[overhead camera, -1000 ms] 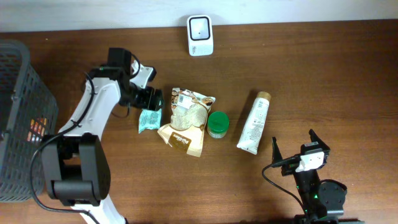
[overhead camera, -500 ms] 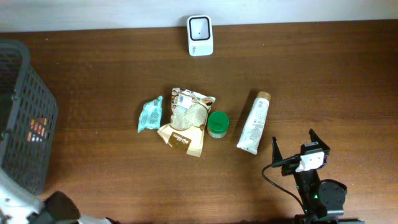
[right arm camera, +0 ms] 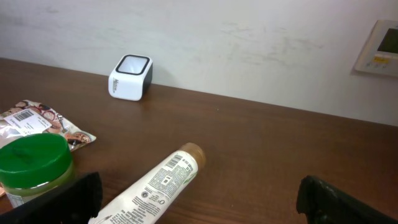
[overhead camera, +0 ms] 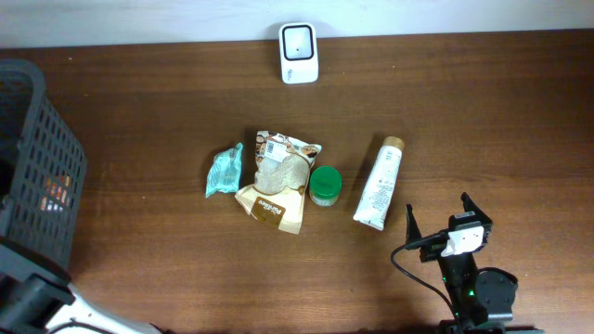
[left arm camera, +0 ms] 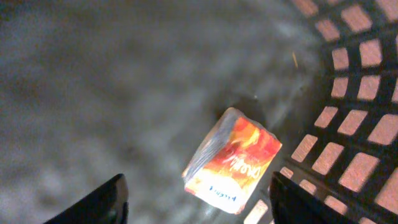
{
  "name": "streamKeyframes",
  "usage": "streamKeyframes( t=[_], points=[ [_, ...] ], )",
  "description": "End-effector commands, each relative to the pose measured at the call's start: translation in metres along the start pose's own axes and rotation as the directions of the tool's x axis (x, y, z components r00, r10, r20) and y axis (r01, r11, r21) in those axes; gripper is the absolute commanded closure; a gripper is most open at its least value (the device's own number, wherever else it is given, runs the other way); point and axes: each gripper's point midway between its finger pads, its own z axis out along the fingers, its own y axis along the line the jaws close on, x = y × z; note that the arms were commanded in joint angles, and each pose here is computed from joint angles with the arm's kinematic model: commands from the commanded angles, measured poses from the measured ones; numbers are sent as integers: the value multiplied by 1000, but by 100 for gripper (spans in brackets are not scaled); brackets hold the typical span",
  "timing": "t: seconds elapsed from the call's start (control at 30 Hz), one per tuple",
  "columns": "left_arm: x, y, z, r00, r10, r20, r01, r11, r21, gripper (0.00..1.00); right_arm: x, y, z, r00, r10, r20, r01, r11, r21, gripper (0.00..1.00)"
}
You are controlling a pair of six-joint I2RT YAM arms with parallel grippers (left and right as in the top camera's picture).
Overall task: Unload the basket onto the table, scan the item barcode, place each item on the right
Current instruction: 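Place the mint-green packet left of the grain bag, then grasp the small orange box from the basket and set it left of packet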
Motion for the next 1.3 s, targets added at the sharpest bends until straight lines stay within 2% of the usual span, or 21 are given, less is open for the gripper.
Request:
streamKeyframes(
  t=[0.0, 0.1, 0.23, 0.37, 0.43, 0.5, 0.57, 0.67, 0.73, 0.83, 0.93, 1.0, 1.1, 1.13, 1.2, 1.27],
  points=[
    [12, -13, 36, 994, 100, -43, -93, 985, 145, 36, 2, 1, 0, 1000, 0, -4, 0, 1000, -1, 2],
    [23, -19, 59, 988, 126, -89, -107, 976, 188, 36, 2, 1, 0, 1000, 1, -5, -1, 1000, -1, 2],
    [24, -34, 64, 982, 168, -89, -144, 963, 229, 37, 2, 1, 0, 1000, 1, -4, -1, 1000, -1, 2],
    [43, -40, 79, 970, 191, -149, -151, 959, 241, 46, 2, 1, 0, 1000, 1, -5, -1, 1000, -1, 2],
    [61, -33, 94, 961, 181, -211, -132, 966, 224, 57, 2, 1, 0, 1000, 1, -5, -1, 1000, -1, 2],
    [64, -32, 97, 958, 177, -224, -125, 966, 226, 75, 2, 1, 0, 1000, 1, -5, -1, 1000, -1, 2],
    [60, -31, 95, 963, 159, -219, -110, 970, 218, 100, 2, 1, 0, 1000, 1, -5, -1, 1000, -1, 2],
    [49, -32, 84, 969, 137, -208, -93, 973, 209, 100, 2, 1, 0, 1000, 0, -4, 0, 1000, -1, 2],
    [31, -35, 62, 977, 119, -176, -84, 977, 194, 100, 2, 1, 0, 1000, 1, -4, -1, 1000, -1, 2],
    [-16, -46, -3, 998, 44, -37, -38, 988, 149, 100, 2, 1, 0, 1000, 1, -4, -1, 1000, -1, 2],
    [-48, -63, -84, 990, -23, 138, 6, 992, 125, 100, 2, 1, 0, 1000, 1, -5, -1, 1000, -1, 2],
    [-60, -81, -157, 954, -60, 295, 25, 992, 123, 100, 2, 1, 0, 1000, 1, -5, -1, 1000, -1, 2],
    [-47, -119, -257, 871, -11, 491, -51, 992, 112, 100, 2, 1, 0, 1000, 1, -4, -1, 1000, -1, 2],
    [-37, -135, -274, 858, 13, 513, -84, 990, 116, 100, 2, 1, 0, 1000, 1, -5, -1, 1000, -1, 2],
    [-21, -166, -287, 854, 57, 517, -151, 978, 142, 100, 2, 1, 0, 1000, 0, -4, 0, 1000, -1, 1],
    [4, -223, -277, 875, 151, 459, -270, 941, 206, 100, 2, 1, 0, 1000, 1, -5, -1, 1000, -1, 2]
  ],
)
